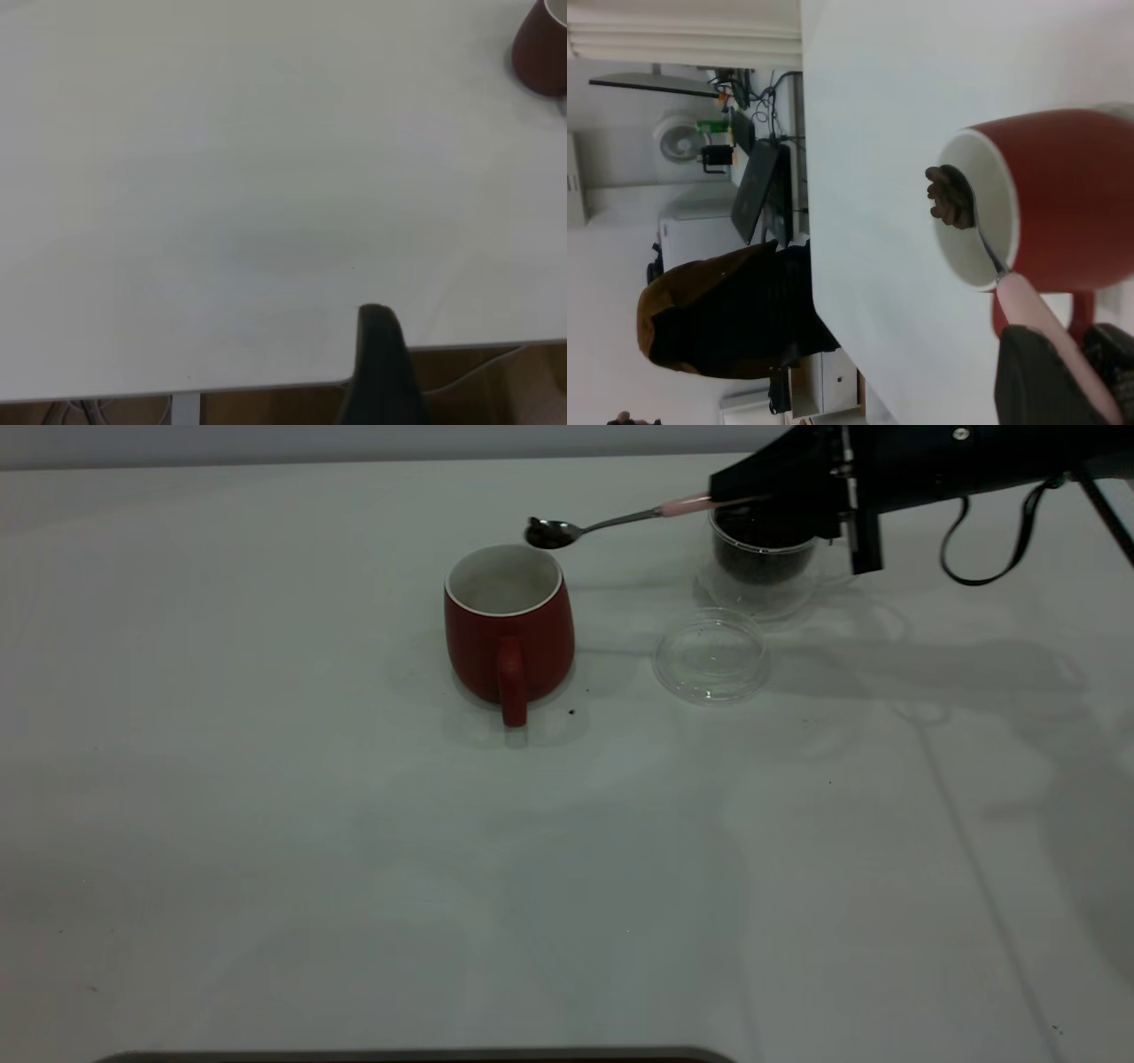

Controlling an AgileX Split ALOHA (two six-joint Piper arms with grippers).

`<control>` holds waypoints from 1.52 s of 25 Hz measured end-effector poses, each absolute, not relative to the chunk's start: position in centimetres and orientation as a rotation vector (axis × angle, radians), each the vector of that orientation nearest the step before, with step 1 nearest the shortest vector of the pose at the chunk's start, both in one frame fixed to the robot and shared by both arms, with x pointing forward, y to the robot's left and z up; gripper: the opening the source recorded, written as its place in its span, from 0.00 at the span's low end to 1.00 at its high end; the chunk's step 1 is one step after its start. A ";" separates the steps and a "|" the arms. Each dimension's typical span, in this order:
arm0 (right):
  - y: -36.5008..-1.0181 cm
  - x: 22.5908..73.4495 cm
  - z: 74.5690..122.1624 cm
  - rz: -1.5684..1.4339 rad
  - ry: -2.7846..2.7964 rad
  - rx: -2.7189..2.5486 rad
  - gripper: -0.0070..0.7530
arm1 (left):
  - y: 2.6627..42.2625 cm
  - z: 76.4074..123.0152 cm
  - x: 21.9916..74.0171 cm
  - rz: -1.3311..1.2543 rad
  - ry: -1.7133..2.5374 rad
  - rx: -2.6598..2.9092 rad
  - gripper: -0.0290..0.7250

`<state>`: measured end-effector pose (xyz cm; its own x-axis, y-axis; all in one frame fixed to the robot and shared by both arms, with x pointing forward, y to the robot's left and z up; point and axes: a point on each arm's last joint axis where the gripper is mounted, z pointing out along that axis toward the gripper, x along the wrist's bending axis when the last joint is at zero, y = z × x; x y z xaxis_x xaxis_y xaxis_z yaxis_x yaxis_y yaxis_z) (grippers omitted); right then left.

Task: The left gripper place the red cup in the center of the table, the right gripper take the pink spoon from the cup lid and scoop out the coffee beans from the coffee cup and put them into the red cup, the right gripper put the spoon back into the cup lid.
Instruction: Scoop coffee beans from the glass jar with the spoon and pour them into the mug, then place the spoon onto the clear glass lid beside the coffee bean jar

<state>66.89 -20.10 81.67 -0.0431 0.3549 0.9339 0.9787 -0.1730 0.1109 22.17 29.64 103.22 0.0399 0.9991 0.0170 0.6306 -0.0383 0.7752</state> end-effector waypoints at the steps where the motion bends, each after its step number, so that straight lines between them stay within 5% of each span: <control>1: -19.6 66.9 81.7 -1.229 -1.439 -1.573 0.16 | 29.6 103.2 22.2 0.802 1.651 1.732 0.82; 25: -18.0 67.0 81.6 -1.583 -2.049 -1.168 0.16 | 29.6 103.2 22.2 0.801 1.652 1.730 0.82; 38: -20.9 66.2 87.0 -1.306 -1.814 -1.376 0.16 | 29.6 103.2 22.2 0.801 1.652 1.730 0.82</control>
<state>66.21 -20.90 86.97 -0.3557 0.4317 0.8289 0.9231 0.0235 0.3839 22.17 29.64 103.22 0.0384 0.9991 0.0151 0.6307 -0.0360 0.7752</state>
